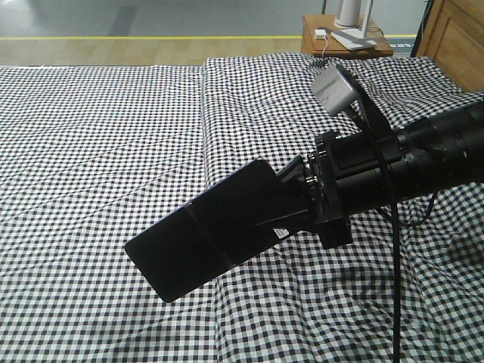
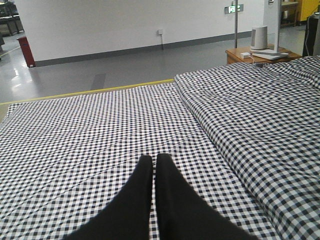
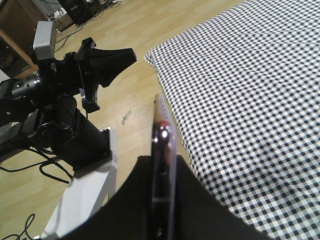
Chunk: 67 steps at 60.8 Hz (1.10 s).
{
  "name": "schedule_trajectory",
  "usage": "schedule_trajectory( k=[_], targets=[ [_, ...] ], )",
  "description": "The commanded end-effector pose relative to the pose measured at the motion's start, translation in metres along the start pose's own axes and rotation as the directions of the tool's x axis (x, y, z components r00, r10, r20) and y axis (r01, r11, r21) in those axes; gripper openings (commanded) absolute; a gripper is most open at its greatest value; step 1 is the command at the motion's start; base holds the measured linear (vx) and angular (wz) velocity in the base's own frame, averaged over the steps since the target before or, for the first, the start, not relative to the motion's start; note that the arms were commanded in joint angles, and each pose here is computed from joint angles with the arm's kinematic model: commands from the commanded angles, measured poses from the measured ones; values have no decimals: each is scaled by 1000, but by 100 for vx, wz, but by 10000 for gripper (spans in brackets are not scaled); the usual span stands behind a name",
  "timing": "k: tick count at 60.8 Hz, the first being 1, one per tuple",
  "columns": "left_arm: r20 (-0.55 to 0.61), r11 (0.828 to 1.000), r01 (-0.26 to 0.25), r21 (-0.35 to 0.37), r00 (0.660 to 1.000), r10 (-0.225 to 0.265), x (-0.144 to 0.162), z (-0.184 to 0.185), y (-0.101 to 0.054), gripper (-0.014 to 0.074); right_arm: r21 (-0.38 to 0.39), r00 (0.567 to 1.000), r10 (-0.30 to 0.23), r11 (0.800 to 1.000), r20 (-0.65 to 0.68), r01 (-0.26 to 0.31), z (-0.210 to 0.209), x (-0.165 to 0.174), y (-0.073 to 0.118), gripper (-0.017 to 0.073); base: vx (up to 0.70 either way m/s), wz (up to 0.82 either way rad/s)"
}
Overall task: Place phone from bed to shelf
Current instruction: 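Hold the phone in the right gripper while the base turns away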
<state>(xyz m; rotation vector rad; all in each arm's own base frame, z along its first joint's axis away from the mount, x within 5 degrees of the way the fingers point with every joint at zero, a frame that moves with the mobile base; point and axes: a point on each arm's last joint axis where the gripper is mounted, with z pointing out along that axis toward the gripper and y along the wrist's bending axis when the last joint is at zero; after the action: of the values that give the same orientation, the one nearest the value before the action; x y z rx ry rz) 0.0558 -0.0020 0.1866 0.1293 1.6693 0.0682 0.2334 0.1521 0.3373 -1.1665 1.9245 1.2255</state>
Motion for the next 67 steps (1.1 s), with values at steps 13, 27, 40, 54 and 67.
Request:
schedule_trajectory(
  k=[13, 27, 40, 54, 67],
  targets=[
    [98, 1000, 15, -8, 995, -14, -14, -2, 2, 1, -87, 997, -24, 996, 68, 30, -9, -13, 20, -2, -4, 13],
    [98, 1000, 15, -8, 995, -14, -14, -2, 2, 1, -80, 997, -24, 996, 71, 30, -9, -13, 20, -2, -7, 27],
    [98, 1000, 15, -8, 995, -14, -14, -2, 2, 1, -77, 997, -24, 997, 73, 29, -9, -13, 19, -2, -11, 43],
    [98, 1000, 15, -8, 995, -14, -14, -2, 2, 1, -77, 997, -24, 997, 73, 29, -9, -13, 19, -2, -14, 49],
    [98, 1000, 15, -8, 995, -14, -14, -2, 2, 1, -77, 997, -24, 997, 73, 29, -9, -13, 19, -2, -14, 51]
  ],
)
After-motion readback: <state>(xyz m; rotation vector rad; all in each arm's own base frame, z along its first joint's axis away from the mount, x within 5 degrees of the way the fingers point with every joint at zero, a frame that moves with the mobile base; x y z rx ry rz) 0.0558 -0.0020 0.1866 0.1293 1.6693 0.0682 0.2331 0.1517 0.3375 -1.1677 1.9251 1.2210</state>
